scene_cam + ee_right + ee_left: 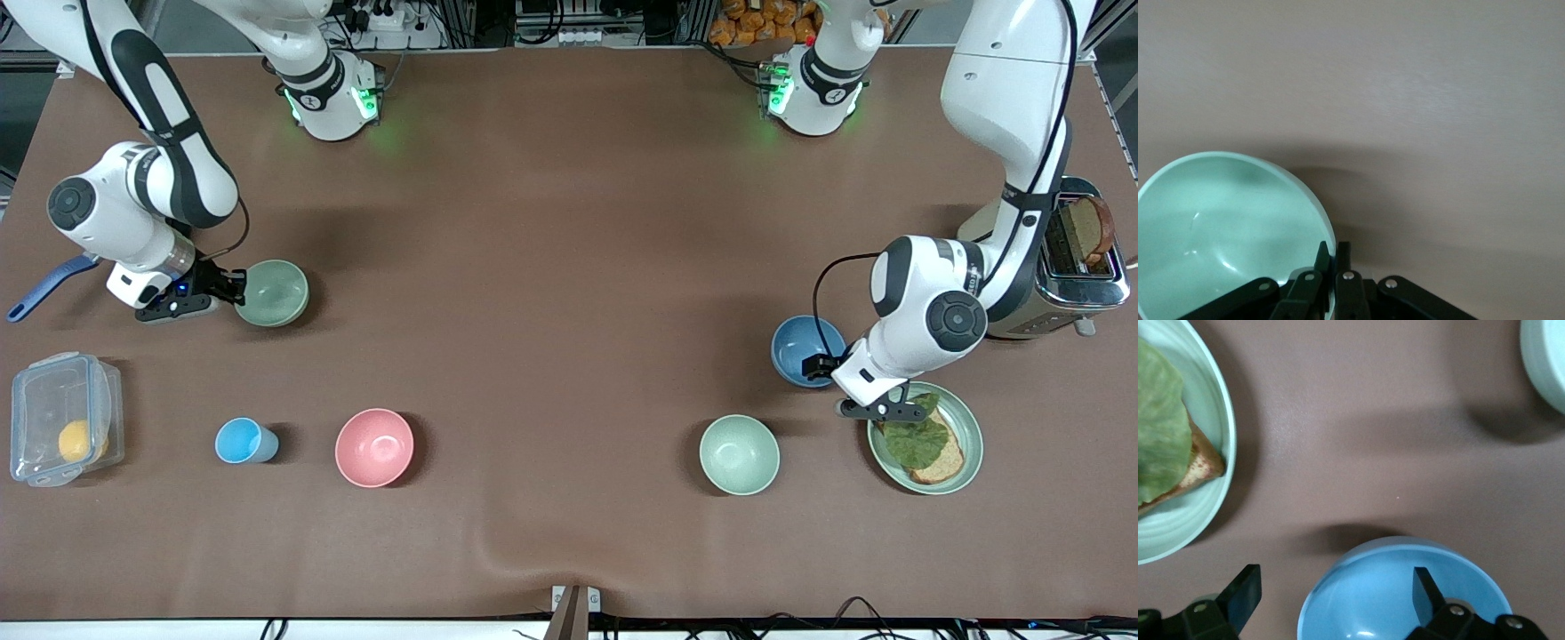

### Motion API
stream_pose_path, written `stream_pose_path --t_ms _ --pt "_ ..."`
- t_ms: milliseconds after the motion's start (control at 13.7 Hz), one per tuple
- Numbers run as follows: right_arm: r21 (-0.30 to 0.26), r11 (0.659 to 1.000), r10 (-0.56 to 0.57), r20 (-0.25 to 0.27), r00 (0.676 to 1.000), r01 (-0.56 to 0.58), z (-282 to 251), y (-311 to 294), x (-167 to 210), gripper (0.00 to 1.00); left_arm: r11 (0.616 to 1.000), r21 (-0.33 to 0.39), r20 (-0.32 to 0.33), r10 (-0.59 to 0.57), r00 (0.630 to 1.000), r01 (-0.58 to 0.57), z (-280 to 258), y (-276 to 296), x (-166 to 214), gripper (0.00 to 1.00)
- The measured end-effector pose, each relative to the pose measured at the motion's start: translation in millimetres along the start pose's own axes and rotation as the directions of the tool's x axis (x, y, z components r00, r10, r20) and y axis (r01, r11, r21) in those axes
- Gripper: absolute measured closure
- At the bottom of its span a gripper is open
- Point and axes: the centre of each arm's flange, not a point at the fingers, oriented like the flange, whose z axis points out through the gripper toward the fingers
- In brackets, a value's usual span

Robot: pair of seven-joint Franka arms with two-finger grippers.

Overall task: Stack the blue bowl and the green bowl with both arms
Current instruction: 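Grasp the light green bowl rim with the right gripper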

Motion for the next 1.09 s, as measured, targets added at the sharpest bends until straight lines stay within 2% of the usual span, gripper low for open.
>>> stream_pose_path --t_ms 219,729,1094 --pt "0.065 0.997 0.029 0.013 0.999 -0.030 -26.2 -18.3 15.6 0.95 1.000 -0.001 0.020 0.000 1.000 0.000 11.8 0.0 -2.8 0.00" --pt "0.072 0.986 0.148 0.025 0.989 -0.150 -53.0 -78.6 32.0 0.95 1.000 -0.002 0.046 -0.003 0.999 0.003 27.6 -1.6 -5.7 0.00" --pt "0.068 0.970 0.231 0.035 0.972 -0.233 -55.4 -124.6 41.4 0.95 1.000 -0.001 0.049 -0.019 0.999 0.019 29.7 -2.5 -6.0 0.52"
